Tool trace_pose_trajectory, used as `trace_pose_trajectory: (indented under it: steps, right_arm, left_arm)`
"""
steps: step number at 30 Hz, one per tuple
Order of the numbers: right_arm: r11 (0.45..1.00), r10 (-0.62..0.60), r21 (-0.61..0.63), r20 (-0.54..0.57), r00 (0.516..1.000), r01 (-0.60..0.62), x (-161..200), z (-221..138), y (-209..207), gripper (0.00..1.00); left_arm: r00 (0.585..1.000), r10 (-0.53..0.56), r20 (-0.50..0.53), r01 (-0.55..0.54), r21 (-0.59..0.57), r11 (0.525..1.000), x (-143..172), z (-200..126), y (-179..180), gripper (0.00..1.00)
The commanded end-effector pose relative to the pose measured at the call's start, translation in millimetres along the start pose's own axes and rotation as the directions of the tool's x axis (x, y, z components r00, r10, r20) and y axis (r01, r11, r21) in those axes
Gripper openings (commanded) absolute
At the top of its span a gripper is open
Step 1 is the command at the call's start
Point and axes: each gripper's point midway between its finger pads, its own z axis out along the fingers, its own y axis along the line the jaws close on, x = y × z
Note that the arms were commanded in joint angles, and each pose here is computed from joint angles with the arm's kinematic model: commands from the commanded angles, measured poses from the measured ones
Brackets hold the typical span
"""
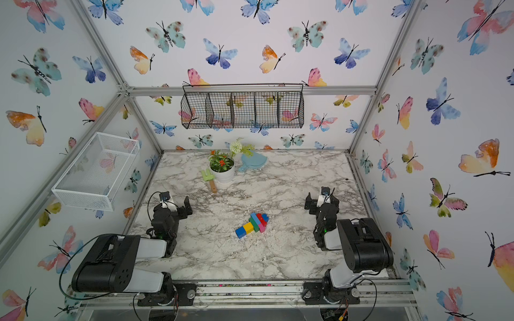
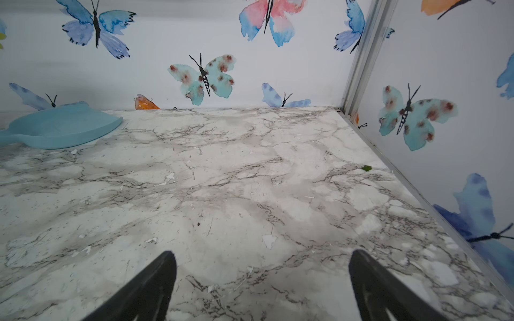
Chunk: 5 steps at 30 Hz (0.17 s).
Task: Assemble a spoon with lego
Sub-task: Reset both arms
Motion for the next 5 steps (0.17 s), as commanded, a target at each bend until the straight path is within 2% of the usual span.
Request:
trace_pose_trajectory:
  steps: [1,5]
  right_arm:
    - [1.0,-0.003,0.01,0.008,1.0,0.003,-2.9,-0.2,-2.7,0.99]
    - [1.0,-0.002,0.01,0.005,1.0,0.002,-2.5,-0.2,-2.7,0.99]
  left_arm:
    - [1.0,0.004,0.014,-0.004,0.021,1.0,-8.4,2.3,-4.2,0.98]
    - [1.0,0.005,0.022,-0.005,0.024,1.0,-9.1,0.2,-4.4,0.98]
